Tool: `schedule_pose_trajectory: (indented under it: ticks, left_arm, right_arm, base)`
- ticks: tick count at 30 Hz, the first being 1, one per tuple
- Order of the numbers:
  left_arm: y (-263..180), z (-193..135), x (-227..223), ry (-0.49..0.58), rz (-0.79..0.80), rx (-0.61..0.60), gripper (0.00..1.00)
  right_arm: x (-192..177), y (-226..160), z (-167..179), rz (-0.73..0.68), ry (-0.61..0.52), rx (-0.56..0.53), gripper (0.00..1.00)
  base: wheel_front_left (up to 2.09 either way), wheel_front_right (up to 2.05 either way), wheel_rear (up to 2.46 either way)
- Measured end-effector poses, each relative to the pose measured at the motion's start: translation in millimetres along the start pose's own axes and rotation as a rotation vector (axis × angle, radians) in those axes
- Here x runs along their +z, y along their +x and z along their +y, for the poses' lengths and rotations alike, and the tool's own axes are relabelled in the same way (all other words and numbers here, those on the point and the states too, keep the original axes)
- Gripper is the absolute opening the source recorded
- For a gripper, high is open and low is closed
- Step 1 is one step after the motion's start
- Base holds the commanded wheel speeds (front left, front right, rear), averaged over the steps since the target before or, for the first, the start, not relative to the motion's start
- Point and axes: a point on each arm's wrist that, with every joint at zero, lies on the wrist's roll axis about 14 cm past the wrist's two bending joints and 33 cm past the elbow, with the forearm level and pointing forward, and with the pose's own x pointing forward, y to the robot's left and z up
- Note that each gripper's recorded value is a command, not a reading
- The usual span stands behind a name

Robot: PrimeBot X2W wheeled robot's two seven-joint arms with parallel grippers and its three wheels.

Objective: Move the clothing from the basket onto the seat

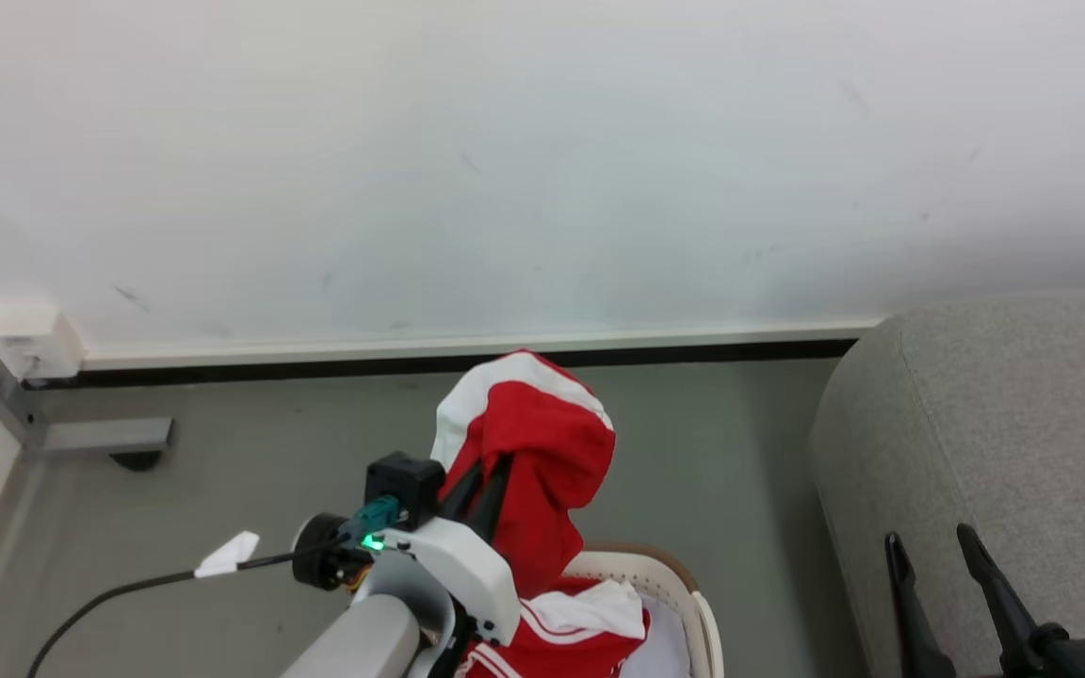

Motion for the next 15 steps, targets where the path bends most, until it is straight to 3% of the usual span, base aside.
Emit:
schedule_pose_trajectory:
  ticks: [6, 15]
  left_arm:
    - [-11.1, -0.6, 50.6, 0.022, -0.117, 0.003, 0.0]
    - [-23.1, -15.0, 74.0, 0.034, -0.148, -0.032, 0.0]
  right_arm:
    - [4.7, -12.5, 3.7, -0.011, -0.013, 0.017, 1.0]
    - [10.0, -21.7, 11.7, -0.02, -0.046, 0.064, 1.0]
  base:
    - [0.0, 0.0, 0.0]
    - [0.0, 0.0, 0.0]
